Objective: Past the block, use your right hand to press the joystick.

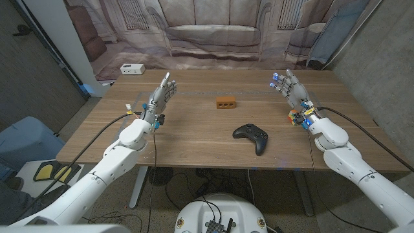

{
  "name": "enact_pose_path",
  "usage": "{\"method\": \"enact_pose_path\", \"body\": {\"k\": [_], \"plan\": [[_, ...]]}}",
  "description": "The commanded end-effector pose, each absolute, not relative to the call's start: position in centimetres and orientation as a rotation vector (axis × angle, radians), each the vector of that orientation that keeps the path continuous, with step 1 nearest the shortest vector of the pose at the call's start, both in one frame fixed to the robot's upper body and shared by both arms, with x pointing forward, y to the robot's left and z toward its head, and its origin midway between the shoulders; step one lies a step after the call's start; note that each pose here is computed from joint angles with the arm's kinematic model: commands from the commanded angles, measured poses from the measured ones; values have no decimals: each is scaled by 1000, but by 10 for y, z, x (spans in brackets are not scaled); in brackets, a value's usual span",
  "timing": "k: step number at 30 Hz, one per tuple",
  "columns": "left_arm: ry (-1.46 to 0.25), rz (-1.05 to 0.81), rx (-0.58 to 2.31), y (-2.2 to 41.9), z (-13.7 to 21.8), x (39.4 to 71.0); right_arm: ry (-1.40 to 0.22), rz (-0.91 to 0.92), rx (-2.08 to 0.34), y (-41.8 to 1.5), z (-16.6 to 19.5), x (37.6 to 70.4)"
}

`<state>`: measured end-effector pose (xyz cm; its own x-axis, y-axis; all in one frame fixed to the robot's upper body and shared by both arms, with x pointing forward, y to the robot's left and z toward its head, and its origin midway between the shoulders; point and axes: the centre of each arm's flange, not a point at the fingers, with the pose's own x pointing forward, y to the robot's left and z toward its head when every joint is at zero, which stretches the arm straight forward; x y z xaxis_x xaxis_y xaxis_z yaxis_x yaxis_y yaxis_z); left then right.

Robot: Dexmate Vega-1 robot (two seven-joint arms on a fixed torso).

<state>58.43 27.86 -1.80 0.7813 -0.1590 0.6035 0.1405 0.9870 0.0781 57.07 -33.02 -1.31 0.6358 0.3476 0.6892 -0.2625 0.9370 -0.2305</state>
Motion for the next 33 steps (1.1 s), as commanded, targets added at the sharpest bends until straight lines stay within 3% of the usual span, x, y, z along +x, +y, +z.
{"method": "enact_pose_path", "body": {"k": [1, 33], "plan": [[-672, -144, 2, 278, -19, 564, -842, 333, -156, -334, -20, 546], [-668, -206, 88, 290, -6, 565, -873, 240, -262, -311, -47, 489]]}}
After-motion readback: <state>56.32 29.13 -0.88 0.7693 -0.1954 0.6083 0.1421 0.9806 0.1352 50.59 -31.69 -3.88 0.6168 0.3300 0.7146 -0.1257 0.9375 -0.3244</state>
